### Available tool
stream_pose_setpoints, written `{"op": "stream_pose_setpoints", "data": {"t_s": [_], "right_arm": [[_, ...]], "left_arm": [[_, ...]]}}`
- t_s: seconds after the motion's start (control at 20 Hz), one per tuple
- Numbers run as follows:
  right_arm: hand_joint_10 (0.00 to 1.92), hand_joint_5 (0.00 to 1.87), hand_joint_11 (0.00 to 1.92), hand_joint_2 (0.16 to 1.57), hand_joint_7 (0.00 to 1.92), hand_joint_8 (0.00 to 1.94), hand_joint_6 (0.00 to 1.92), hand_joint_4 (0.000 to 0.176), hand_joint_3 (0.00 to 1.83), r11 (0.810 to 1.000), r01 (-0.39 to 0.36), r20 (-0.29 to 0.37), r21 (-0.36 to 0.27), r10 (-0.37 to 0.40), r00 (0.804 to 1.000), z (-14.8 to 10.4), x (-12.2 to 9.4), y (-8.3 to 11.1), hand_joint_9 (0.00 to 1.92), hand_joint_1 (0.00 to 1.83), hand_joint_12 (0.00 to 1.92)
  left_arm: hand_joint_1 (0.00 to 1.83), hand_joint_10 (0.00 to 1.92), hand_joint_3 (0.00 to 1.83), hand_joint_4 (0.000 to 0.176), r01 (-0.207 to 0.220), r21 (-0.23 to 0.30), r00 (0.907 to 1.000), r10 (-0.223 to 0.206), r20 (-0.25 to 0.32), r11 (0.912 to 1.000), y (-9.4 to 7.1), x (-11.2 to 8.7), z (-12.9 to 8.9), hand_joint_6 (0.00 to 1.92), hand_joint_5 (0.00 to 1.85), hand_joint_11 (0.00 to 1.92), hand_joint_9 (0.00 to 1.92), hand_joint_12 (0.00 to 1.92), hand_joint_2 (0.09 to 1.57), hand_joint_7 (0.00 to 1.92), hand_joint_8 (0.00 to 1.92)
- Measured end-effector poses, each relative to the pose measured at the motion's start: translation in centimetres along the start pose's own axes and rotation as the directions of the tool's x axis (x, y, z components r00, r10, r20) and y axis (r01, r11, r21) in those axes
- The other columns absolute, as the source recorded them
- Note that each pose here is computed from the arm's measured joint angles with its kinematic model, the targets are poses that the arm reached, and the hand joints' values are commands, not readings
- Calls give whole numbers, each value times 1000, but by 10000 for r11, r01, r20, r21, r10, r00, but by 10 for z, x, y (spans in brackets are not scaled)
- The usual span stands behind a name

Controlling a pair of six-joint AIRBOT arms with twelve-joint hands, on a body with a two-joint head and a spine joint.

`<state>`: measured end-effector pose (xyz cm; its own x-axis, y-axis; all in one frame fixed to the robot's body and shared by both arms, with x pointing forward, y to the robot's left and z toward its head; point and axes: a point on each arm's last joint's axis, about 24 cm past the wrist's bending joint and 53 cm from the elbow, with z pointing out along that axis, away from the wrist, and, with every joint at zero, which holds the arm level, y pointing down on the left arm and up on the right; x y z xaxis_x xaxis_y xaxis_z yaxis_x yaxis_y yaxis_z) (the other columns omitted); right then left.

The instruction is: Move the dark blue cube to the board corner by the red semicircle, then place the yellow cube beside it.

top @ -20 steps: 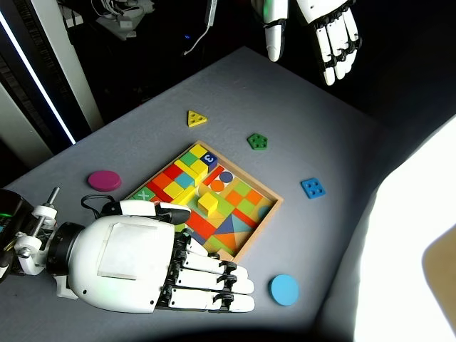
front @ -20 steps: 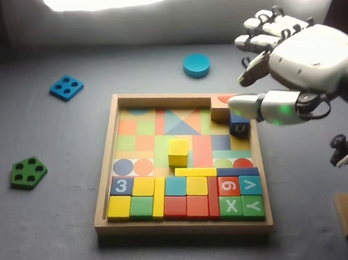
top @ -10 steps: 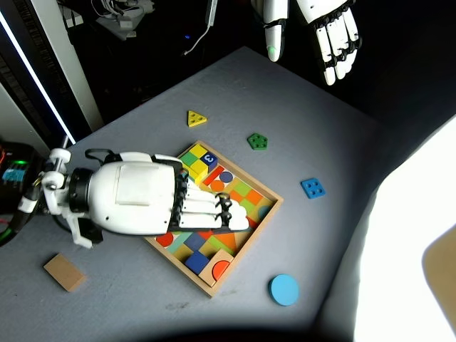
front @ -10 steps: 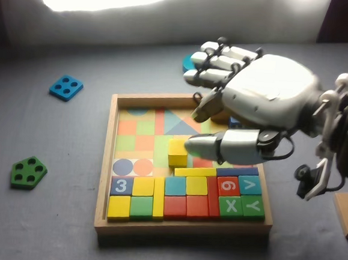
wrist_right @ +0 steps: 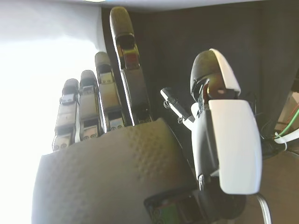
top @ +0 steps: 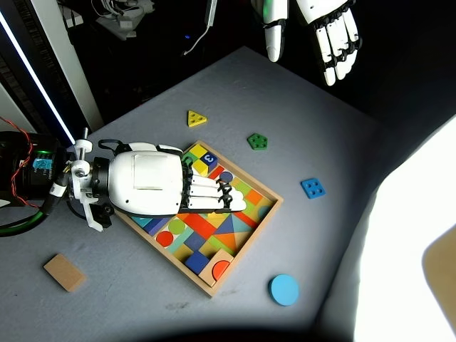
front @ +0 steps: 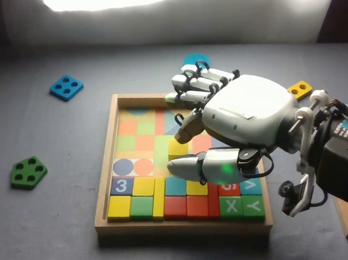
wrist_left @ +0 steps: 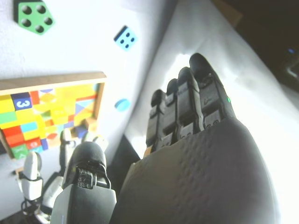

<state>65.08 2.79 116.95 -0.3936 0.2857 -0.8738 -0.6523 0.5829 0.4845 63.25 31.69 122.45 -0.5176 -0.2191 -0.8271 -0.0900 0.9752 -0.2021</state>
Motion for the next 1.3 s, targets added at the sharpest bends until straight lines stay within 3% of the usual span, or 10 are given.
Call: {"op": "stream_pose_setpoints", "data": {"t_s": [0.25, 1.1, 1.3], "right_arm": [[4, 877, 0, 1194, 272, 1, 10, 0, 0, 9998, -112, -262, 133, 115, 9996, 3, 10, -4, 62, 6, 10], [2, 858, 10, 1201, 269, 6, 0, 0, 2, 9985, -303, -393, 458, 321, 9987, 7, 17, -20, 62, 17, 6], [2, 860, 9, 1200, 272, 4, 1, 0, 1, 9983, -277, -352, 521, 296, 9989, 7, 15, -24, 63, 12, 11]], "left_arm": [[0, 0, 2, 13, 7, 10, 10000, -7, -3, 10000, 0, 0, 0, 8, 132, 0, 125, 507, 1241, 118, 2], [0, 8, 0, 11, -3, -25, 10000, 3, 4, 10000, 1, 0, 0, 3, 120, 0, 146, 567, 1242, 126, 5], [0, 4, 0, 9, 4, -16, 10000, -4, 5, 10000, 1, 0, 0, 1, 117, 0, 120, 503, 1242, 115, 3]]}}
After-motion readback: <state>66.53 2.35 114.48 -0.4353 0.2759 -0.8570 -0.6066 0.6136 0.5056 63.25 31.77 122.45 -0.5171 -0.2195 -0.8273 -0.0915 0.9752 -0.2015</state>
